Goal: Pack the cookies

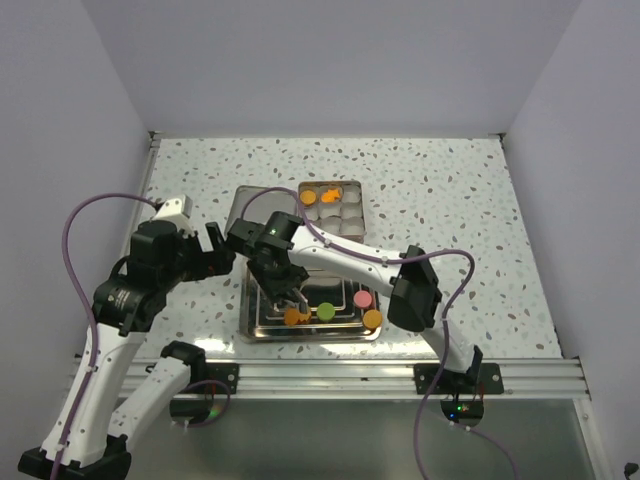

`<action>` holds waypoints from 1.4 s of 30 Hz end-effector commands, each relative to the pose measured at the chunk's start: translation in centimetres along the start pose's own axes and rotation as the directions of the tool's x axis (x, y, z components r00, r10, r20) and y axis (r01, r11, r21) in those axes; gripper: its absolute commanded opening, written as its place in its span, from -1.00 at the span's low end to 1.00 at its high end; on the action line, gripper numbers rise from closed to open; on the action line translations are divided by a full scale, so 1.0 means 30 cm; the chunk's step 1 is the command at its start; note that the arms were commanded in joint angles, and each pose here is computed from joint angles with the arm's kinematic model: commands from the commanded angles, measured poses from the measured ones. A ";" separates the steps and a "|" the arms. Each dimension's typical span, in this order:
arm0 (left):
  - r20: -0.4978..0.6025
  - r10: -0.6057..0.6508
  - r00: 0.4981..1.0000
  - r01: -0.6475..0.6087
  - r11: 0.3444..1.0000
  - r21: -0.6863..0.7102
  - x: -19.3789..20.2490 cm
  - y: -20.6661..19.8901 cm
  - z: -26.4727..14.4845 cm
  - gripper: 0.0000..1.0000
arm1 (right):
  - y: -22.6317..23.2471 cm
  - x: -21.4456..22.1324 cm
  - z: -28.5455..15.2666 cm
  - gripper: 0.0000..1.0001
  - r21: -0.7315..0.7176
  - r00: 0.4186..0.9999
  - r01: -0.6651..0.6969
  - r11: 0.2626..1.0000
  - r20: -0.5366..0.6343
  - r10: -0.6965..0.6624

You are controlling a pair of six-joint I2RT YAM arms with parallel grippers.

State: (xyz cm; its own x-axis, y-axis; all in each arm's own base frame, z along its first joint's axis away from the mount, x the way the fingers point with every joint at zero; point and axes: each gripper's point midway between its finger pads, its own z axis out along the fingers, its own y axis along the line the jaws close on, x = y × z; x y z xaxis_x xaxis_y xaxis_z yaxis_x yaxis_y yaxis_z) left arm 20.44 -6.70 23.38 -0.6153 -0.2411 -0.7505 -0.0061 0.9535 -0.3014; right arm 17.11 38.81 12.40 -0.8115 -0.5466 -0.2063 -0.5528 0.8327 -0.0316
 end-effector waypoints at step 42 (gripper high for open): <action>0.007 -0.027 1.000 0.028 1.000 -0.014 0.071 0.035 -0.002 1.00 | -0.042 0.289 -0.032 -0.02 0.166 0.955 0.209 0.964 -0.246 -0.164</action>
State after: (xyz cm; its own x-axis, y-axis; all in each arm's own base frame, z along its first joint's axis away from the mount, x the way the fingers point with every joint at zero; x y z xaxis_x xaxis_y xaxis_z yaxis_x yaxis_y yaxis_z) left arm 17.54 -5.60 19.96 -0.6729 -0.2242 -0.7050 -0.0425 0.9631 -0.2657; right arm 14.45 38.12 9.53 -0.7652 -0.6267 -0.1473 -0.6135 0.7792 -0.1281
